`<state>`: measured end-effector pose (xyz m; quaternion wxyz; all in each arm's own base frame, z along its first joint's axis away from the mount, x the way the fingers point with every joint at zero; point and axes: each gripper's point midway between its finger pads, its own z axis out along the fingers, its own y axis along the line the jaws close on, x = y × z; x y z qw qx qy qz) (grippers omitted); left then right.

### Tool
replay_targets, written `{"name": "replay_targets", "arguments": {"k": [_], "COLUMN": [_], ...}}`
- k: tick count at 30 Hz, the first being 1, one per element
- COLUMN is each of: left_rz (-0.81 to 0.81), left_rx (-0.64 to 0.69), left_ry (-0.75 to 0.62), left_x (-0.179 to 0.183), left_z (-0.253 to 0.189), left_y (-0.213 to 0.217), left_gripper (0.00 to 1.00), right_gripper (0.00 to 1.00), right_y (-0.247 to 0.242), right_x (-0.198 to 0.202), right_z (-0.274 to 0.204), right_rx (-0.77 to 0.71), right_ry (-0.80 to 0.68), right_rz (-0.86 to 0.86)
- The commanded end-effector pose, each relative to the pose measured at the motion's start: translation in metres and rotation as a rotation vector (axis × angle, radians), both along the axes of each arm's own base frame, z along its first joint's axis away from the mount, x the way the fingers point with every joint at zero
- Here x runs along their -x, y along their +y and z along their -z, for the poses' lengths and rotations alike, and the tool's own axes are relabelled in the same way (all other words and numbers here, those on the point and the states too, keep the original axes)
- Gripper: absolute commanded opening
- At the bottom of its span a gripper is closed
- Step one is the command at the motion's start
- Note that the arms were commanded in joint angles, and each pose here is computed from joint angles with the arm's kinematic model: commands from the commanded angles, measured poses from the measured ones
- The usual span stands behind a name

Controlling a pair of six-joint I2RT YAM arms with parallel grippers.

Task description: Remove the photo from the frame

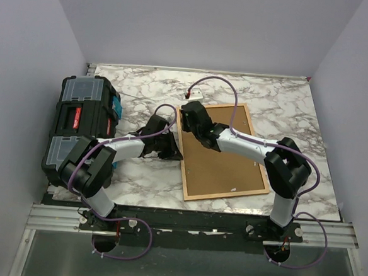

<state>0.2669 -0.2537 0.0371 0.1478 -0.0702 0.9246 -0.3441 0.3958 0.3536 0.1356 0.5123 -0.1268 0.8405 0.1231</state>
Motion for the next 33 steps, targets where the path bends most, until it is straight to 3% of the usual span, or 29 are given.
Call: {"name": "replay_targets", "arguments": {"k": [1, 33], "left_rz": [-0.004, -0.004], "left_rx": [-0.088, -0.089], "left_ry": [0.043, 0.046], "left_x": [0.007, 0.007], "left_z": [0.026, 0.027], "left_y": [0.013, 0.013], "left_gripper": [0.14, 0.13], "right_gripper": [0.00, 0.00], "right_y": [-0.015, -0.001], "right_x": [0.007, -0.002], "right_z": [-0.003, 0.020], "right_rx": [0.015, 0.025], "right_ry": [0.012, 0.037], "right_rz": [0.025, 0.008]}}
